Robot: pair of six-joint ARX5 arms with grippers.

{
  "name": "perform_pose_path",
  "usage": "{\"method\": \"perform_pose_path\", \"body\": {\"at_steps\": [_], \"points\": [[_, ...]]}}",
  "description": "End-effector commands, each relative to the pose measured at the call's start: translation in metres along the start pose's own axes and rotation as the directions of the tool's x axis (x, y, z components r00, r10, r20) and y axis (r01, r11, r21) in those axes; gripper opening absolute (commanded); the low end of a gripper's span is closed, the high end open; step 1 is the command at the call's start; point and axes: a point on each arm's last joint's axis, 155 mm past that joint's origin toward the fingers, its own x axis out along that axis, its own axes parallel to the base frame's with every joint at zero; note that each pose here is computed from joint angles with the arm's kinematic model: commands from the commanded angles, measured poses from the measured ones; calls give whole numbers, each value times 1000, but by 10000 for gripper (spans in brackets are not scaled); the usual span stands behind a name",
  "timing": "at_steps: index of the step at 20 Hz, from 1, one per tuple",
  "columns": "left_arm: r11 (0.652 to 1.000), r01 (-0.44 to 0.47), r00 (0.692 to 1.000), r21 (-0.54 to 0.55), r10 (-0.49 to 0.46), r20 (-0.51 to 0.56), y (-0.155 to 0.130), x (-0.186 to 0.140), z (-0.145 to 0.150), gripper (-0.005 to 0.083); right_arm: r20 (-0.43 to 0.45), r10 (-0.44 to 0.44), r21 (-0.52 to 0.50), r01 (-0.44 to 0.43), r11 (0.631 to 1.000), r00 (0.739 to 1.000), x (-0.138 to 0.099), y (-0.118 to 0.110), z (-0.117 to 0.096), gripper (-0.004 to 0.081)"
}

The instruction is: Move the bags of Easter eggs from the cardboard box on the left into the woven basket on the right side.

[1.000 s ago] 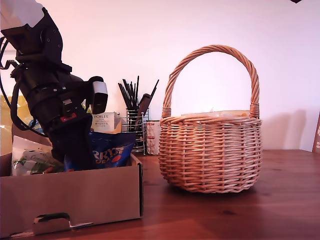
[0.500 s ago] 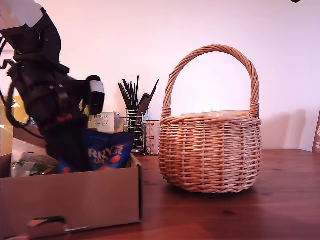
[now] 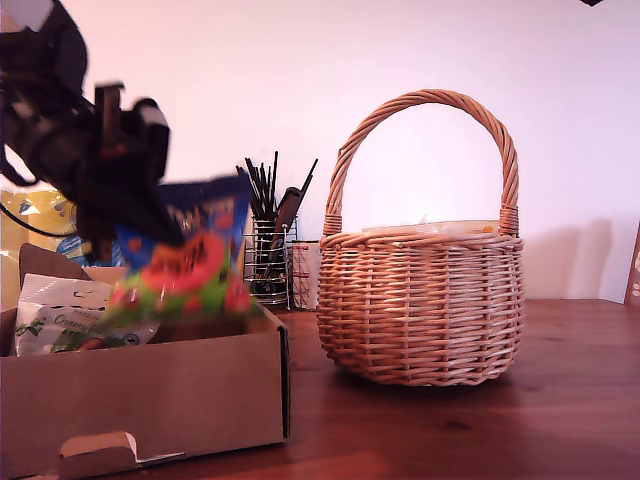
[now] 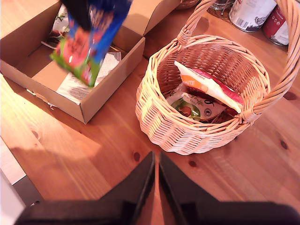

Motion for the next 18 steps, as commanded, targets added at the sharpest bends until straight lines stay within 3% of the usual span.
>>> {"method": "perform_pose_path", "body": {"at_steps": [1, 8, 12, 14, 16, 18], "points": [[998, 56, 998, -28, -56, 28, -5, 1, 6, -21, -7, 3, -5, -3, 1000, 1000, 3, 1, -3, -13], [972, 219, 955, 81, -231, 186, -46, -2, 50, -21, -7, 3, -5, -3, 1000, 1000, 3, 1, -3, -13], [942, 274, 929, 191, -311, 199, -75, 17, 80, -21, 7, 0, -4, 0, 1000, 1000, 3, 0, 0, -13], [921, 216, 943, 323, -283, 177, -79, 40, 95, -21, 10, -1, -4, 1, 1000, 1000, 3, 0, 1, -13], [962, 83, 975, 259, -133, 180, -65, 65, 115, -21, 7, 0, -4, 0, 1000, 1000, 3, 0, 0, -13], [957, -26, 970, 291, -47, 240, -59, 75, 140, -21, -2, 2, -4, -2, 1000, 1000, 3, 1, -2, -13]]}}
